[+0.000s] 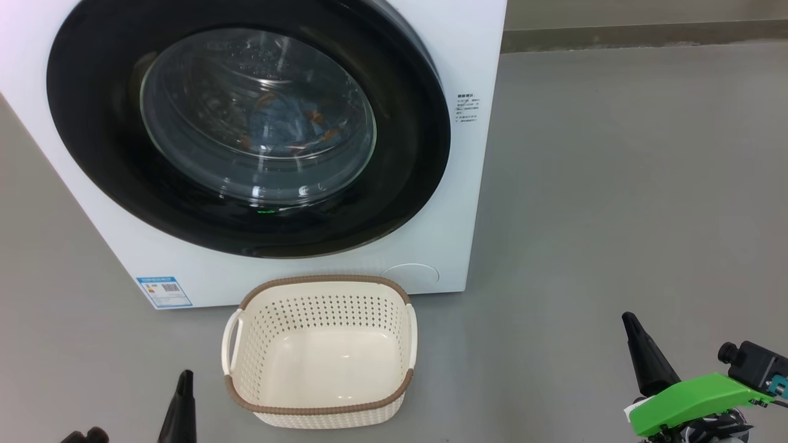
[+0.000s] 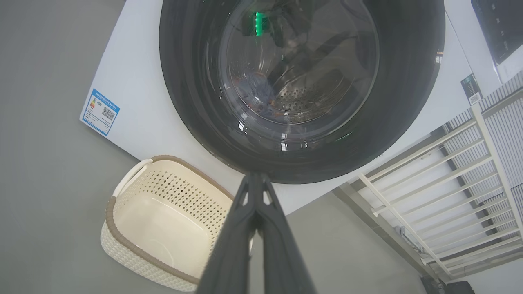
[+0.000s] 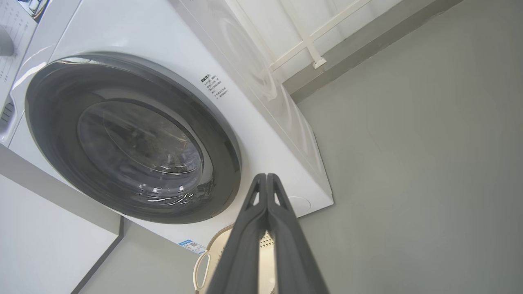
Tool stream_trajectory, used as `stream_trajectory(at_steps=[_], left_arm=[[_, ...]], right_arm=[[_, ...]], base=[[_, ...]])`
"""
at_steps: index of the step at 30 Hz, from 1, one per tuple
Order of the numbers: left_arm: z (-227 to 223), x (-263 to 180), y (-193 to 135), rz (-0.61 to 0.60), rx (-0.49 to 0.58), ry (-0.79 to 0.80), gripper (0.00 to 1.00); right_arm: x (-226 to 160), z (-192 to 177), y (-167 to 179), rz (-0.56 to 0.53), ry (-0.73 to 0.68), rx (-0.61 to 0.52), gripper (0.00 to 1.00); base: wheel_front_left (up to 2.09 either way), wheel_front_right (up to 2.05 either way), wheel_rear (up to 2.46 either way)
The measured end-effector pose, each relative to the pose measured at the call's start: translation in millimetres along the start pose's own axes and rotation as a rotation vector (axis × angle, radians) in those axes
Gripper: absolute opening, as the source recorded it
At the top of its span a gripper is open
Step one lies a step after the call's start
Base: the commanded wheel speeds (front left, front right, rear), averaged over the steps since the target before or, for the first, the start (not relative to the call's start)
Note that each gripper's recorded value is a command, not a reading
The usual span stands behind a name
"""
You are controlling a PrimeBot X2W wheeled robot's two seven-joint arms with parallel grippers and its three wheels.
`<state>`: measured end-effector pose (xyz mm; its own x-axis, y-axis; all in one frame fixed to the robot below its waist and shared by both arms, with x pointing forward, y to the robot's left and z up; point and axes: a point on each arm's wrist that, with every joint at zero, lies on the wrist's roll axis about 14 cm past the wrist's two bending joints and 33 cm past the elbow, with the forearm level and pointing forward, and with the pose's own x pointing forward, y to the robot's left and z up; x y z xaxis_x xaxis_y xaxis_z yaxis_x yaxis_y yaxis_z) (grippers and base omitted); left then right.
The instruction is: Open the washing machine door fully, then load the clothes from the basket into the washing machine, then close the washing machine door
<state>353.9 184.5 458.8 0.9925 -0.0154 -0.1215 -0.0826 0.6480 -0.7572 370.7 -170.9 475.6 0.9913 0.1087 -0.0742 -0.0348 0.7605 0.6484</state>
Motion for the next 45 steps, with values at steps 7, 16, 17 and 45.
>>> stream_trajectory(at_steps=[7,16,17,45], left_arm=[[2,2,0,0.006,-0.060,-0.004,0.00],[3,3,1,0.015,-0.134,0.000,0.00],[3,4,1,0.015,-0.146,0.000,0.00],[9,12,-5,0.004,-0.396,0.000,0.00]], right_arm=[[0,2,-4,-0.020,-0.005,0.075,0.00],[1,4,-6,-0.036,-0.013,0.171,0.00],[1,5,-7,-0.039,-0.015,0.186,0.00],[1,12,-17,-0.080,-0.053,0.493,0.00]], base=[[0.00,0.00,0.00],[0.00,0.00,0.00],[0.00,0.00,0.00],[0.00,0.00,0.00]])
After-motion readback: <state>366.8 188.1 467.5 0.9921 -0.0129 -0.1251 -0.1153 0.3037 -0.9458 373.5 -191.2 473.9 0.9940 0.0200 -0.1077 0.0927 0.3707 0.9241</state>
